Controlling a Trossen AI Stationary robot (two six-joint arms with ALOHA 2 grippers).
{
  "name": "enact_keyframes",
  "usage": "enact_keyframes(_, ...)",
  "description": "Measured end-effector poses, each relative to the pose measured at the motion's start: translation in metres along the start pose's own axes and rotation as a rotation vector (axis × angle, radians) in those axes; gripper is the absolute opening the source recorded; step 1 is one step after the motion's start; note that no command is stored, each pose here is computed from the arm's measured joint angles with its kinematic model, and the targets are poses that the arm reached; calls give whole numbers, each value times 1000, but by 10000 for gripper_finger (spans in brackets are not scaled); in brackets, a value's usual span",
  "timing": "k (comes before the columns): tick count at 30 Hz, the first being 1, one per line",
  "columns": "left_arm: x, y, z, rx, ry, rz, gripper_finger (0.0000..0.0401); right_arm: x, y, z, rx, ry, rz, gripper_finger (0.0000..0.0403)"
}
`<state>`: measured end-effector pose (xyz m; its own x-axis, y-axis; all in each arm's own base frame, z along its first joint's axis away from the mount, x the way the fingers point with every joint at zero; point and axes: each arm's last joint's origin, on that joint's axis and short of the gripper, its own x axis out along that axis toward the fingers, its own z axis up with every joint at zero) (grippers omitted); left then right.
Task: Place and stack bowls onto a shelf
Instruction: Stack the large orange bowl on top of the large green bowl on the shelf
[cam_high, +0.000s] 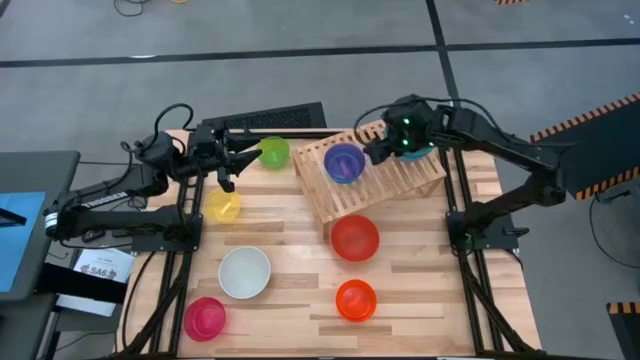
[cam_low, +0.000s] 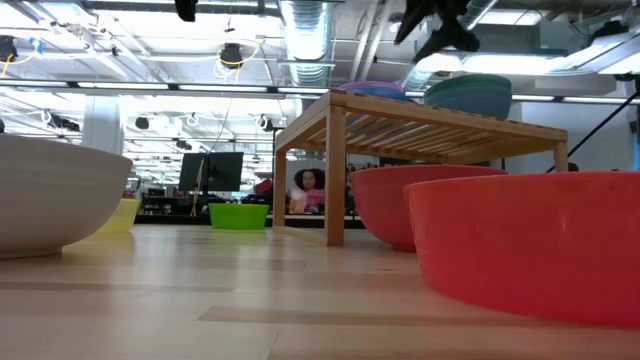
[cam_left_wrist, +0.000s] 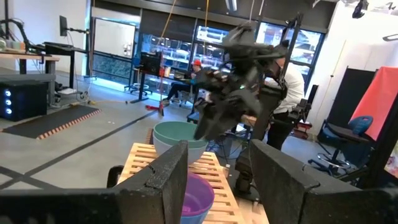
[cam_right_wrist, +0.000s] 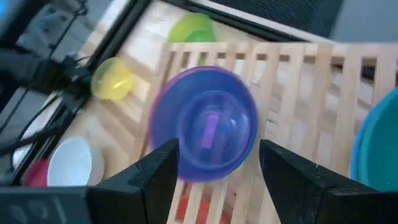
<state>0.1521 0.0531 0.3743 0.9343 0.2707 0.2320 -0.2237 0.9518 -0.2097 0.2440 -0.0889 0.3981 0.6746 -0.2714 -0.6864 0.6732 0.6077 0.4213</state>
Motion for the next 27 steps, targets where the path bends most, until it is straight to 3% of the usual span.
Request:
enact_keyframes(4, 0, 0, 0, -2, 3, -4, 157, -12, 15, -22, -140, 26, 68, 249)
enact_keyframes(8, 0, -1, 0, -45, 10, -33, 157, -12, 24, -55, -238, 34, 53, 249)
enact_keyframes(12, 0, -2, -1, -69, 18, -61, 157, -17, 29, -88, -263, -5, 102, 249)
enact_keyframes(16, 0, -2, -1, -70, 18, -59, 157, -27, 32, -111, -245, -70, 224, 249)
enact_keyframes(19, 0, -1, 0, -72, 14, -48, 157, -29, 31, -123, -211, -85, 245, 249)
enact_keyframes(24, 0, -1, 0, -91, 9, -30, 157, -28, 23, -130, -86, 8, 185, 249)
enact_keyframes(27, 0, -1, 0, -91, 8, -28, 157, -17, 16, -141, 50, 149, 59, 248)
